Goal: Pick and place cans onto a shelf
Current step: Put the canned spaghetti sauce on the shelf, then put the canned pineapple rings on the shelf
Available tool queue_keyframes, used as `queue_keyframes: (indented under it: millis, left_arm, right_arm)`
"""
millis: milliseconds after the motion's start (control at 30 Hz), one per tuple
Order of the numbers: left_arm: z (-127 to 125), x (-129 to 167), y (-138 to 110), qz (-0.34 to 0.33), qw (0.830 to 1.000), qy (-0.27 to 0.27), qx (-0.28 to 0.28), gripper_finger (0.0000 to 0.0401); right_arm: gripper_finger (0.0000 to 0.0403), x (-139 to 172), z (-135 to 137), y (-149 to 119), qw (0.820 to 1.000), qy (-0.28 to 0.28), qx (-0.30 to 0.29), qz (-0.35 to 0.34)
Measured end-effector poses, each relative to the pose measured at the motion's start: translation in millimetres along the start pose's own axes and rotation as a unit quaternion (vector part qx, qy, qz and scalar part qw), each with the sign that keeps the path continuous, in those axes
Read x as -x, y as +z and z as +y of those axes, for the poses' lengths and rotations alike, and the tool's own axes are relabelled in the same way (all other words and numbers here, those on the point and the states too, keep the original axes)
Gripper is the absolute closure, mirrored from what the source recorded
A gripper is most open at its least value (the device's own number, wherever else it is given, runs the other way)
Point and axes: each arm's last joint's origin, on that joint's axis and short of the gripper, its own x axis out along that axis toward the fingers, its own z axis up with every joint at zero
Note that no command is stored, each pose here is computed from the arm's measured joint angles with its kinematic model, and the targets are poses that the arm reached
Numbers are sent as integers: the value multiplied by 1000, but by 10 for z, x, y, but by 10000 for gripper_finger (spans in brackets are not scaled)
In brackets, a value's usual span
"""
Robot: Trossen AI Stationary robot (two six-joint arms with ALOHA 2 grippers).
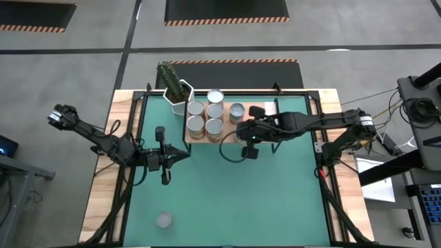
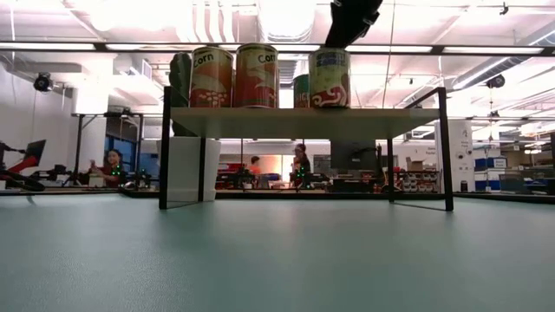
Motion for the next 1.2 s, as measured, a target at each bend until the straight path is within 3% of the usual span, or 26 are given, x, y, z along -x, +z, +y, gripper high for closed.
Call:
queue_keyframes:
  millis: [467, 1200]
  left_arm:
    - [0, 0, 1, 0, 1000, 0, 0, 400]
    - [1, 0, 1, -1, 1000, 0, 0, 400]
  right_arm:
    - [394, -236, -90, 80, 999, -21, -31, -23]
    - [394, -104, -147, 142, 998, -32, -17, -49]
